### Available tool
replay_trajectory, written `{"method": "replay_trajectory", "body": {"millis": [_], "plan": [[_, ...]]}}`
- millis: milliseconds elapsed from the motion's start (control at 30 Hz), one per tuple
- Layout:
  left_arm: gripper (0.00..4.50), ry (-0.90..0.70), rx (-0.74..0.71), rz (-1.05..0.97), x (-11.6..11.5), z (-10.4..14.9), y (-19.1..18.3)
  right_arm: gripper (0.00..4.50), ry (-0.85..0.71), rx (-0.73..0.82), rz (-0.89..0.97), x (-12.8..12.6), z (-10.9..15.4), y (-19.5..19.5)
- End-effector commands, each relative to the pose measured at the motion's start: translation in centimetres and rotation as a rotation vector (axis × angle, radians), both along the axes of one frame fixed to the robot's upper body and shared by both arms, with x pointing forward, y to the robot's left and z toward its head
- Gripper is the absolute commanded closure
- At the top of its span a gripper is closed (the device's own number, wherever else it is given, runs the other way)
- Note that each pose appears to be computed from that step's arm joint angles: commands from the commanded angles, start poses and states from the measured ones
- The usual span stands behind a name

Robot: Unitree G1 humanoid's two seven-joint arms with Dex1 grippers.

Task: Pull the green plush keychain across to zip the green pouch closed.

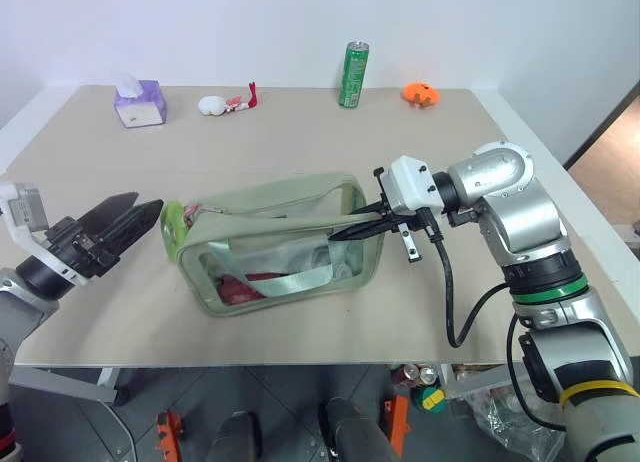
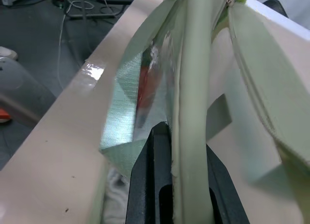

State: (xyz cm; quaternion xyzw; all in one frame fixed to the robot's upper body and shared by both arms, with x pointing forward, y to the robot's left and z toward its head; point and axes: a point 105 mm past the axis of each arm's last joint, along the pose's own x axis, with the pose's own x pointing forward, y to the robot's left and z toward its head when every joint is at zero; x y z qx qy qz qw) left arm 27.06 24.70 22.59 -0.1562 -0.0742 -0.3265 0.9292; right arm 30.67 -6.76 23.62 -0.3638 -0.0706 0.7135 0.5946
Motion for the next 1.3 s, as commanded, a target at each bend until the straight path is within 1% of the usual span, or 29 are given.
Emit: {"method": "replay_trajectory", "body": {"millis": [33,200,267,367,467,533,900,1000,1067,1133,1200,1267,1300], "plan": [[0.35,-0.051,0.03,-0.023,-1.0,1.7,-0.2,4.45,-0.073,0.037,-0.005,0.1,1.4,0.4],[0.35,-0.047,0.041,-0.049,-1.5,2.1,-0.6,4.45,-0.093,0.066,-0.045,0.8,2.3,-0.1],[0.35,-0.024,0.091,-0.09,-2.4,1.8,-1.1,4.45,-0.109,0.082,-0.082,1.4,3.2,-0.7],[0.35,0.008,0.137,-0.108,-3.2,1.5,-0.9,4.45,-0.121,0.087,-0.117,2.0,3.6,-1.3],[0.35,0.005,0.18,-0.14,-3.9,1.8,-1.0,4.45,-0.111,0.086,-0.117,2.0,3.2,-1.4],[0.35,-0.013,0.202,-0.181,-4.3,2.4,-1.6,4.45,-0.101,0.085,-0.118,2.1,2.7,-1.2],[0.35,-0.045,0.221,-0.263,-4.4,3.1,-3.3,4.45,-0.067,0.102,-0.103,1.8,1.7,-0.2],[0.35,-0.05,0.216,-0.26,-4.4,3.1,-3.3,3.59,-0.029,0.101,-0.128,2.1,1.1,-0.1],[0.35,-0.055,0.211,-0.253,-4.4,3.2,-3.2,2.87,-0.016,0.1,-0.15,2.4,0.8,-0.1],[0.35,-0.059,0.204,-0.246,-4.3,3.3,-3.1,2.3,-0.009,0.102,-0.17,2.6,0.6,0.0],[0.35,-0.061,0.198,-0.241,-4.3,3.3,-3.1,1.51,-0.007,0.098,-0.196,2.9,0.3,-0.2],[0.35,-0.061,0.192,-0.24,-4.3,3.2,-3.1,0.89,-0.011,0.092,-0.207,3.1,0.2,-0.3],[0.35,-0.06,0.192,-0.241,-4.3,3.2,-3.1,0.5,0.01,0.086,-0.224,3.2,0.2,-0.7]]}}
